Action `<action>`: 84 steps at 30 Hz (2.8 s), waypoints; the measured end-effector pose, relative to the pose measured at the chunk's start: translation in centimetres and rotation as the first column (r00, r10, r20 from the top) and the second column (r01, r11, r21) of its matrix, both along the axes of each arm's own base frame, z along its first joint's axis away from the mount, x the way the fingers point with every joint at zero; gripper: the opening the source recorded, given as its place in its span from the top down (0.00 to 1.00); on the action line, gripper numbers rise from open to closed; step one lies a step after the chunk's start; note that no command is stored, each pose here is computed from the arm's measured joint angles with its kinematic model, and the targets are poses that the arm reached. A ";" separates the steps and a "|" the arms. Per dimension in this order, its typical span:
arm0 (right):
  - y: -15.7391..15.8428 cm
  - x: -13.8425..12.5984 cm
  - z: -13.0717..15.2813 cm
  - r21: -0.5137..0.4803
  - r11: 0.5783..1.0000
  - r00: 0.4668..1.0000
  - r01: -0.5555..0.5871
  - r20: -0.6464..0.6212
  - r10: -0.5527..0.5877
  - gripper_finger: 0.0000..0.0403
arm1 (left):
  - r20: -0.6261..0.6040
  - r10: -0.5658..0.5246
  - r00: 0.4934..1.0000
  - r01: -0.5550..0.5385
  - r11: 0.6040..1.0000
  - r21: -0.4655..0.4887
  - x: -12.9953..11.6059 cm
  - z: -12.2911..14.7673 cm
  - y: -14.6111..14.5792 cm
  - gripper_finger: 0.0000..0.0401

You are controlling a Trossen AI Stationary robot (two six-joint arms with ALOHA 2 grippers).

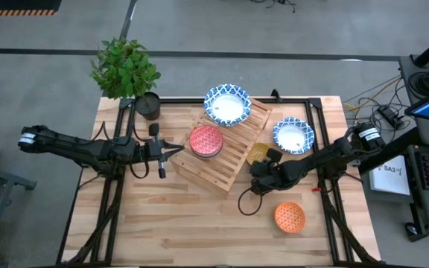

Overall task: Place and stack bowls onto a shelf
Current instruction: Stack the yellow patterned bowl on top of the red patterned bowl on the shelf

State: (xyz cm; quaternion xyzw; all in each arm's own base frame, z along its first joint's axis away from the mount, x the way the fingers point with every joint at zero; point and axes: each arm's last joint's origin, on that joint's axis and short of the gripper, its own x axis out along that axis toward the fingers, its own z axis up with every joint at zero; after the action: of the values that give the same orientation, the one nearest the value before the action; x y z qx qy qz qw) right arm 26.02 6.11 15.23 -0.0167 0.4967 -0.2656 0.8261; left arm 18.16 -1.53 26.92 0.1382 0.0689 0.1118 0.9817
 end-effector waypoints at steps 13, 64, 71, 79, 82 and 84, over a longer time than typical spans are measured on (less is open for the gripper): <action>0.3 0.4 0.5 0.052 0.998 1.000 -0.023 -0.002 0.023 0.96 | 0.000 0.000 1.000 0.000 1.000 0.000 0.0 0.0 0.0 1.00; 6.8 2.1 20.5 -0.279 0.945 0.951 -0.173 0.204 0.234 0.97 | -0.001 0.000 1.000 0.000 1.000 0.003 0.0 0.0 0.0 1.00; 3.8 5.5 21.9 -0.312 0.909 0.904 -0.277 0.237 0.357 0.97 | 0.087 0.000 0.996 0.002 1.000 -0.015 -0.5 1.0 0.1 1.00; -1.0 7.7 23.7 -0.306 0.879 0.835 -0.365 0.311 0.455 0.97 | 0.157 0.006 0.988 0.005 0.997 -0.073 -2.1 1.7 0.3 1.00; -2.5 8.2 24.8 -0.295 0.878 0.812 -0.376 0.352 0.466 0.97 | 0.196 0.010 0.980 0.008 0.996 -0.090 -3.2 1.6 0.4 1.00; -3.1 8.5 25.4 -0.302 0.867 0.788 -0.396 0.374 0.490 0.97 | 0.222 0.013 0.975 0.009 0.995 -0.098 -3.8 1.6 0.5 1.00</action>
State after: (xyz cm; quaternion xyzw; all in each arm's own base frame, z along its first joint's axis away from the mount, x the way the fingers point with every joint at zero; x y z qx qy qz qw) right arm 34.52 3.00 40.67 -0.1589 0.2492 -0.1103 0.9489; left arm 14.36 -1.00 28.53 0.0761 -0.0359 0.1239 0.9887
